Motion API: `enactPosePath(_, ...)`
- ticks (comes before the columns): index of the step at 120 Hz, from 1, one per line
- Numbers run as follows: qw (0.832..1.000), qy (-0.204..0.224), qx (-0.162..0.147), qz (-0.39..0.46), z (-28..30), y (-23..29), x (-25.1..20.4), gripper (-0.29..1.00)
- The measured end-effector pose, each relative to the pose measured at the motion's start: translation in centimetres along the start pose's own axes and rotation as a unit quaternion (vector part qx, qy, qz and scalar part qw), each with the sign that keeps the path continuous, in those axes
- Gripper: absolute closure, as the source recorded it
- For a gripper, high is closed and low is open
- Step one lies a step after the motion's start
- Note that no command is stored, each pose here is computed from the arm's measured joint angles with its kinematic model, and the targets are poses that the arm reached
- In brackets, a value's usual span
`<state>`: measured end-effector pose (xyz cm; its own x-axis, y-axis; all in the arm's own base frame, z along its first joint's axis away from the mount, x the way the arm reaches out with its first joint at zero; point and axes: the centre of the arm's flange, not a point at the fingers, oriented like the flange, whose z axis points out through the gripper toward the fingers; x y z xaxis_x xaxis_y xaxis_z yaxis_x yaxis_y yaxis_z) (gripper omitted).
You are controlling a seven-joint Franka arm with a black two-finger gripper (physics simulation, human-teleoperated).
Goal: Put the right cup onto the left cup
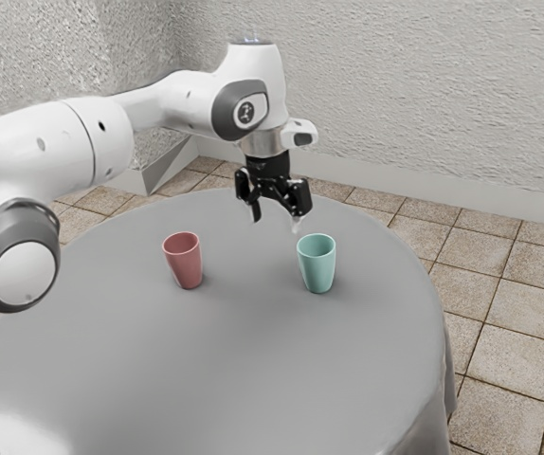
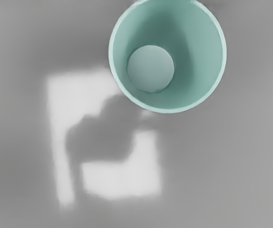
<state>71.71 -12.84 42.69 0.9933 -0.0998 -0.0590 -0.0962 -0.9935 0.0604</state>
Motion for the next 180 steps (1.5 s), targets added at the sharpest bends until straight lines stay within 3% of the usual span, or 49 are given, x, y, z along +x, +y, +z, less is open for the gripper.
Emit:
enactPosePath(45, 1.000, 0.015, -0.001, -0.025, 1.1, 1.5, 1.5, 0.00)
enactPosePath(180, 0.993, 0.054, -0.002, -0.107, 5.9, -1.0, 5.7, 0.00)
